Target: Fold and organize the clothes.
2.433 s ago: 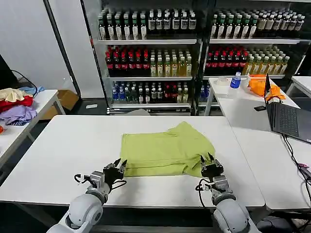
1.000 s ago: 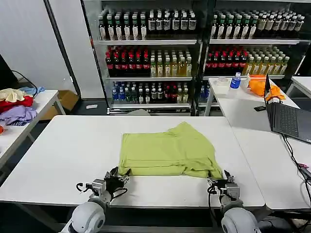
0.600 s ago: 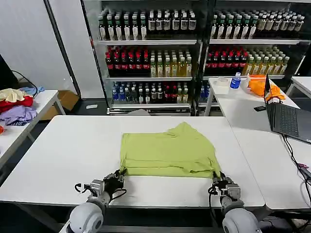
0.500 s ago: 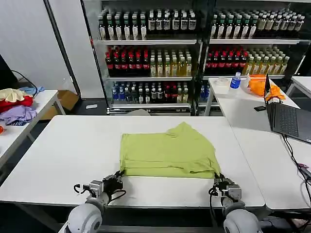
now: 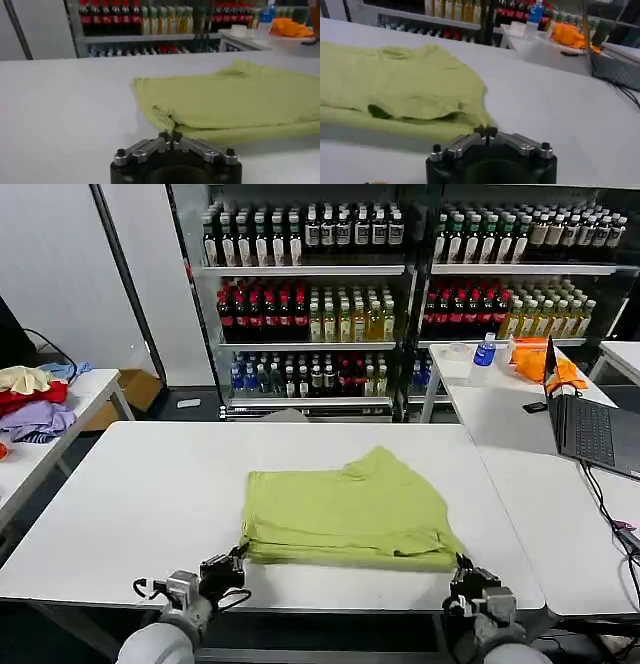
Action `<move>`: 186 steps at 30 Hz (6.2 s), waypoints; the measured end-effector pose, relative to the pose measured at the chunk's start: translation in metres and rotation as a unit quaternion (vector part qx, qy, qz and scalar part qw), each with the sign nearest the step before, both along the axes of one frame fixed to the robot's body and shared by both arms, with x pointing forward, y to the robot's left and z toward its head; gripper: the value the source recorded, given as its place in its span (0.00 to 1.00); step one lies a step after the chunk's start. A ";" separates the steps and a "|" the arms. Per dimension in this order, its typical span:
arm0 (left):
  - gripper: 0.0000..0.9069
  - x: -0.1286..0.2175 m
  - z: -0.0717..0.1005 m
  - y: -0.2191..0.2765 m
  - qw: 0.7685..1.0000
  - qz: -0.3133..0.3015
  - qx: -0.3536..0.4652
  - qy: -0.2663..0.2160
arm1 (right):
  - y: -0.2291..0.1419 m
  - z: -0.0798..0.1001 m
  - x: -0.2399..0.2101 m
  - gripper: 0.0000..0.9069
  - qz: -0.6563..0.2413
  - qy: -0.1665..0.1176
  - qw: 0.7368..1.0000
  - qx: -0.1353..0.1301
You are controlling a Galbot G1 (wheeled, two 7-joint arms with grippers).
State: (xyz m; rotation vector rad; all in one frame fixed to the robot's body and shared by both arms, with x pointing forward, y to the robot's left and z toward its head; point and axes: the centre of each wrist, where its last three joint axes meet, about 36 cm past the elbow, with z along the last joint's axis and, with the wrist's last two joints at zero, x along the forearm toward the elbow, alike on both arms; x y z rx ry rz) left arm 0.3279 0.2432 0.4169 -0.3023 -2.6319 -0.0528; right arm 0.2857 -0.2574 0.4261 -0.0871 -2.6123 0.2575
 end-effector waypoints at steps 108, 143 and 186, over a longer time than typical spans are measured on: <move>0.02 0.202 -0.015 -0.006 0.999 0.024 0.035 0.018 | 0.083 0.003 0.316 0.00 0.032 -0.013 0.994 0.101; 0.02 0.091 0.012 0.014 0.999 -0.024 0.036 -0.011 | 0.029 0.031 0.124 0.00 0.046 -0.073 0.990 0.108; 1.00 0.037 -0.006 0.001 1.000 0.010 0.025 0.010 | 0.023 0.023 0.020 1.00 0.015 -0.068 0.995 0.070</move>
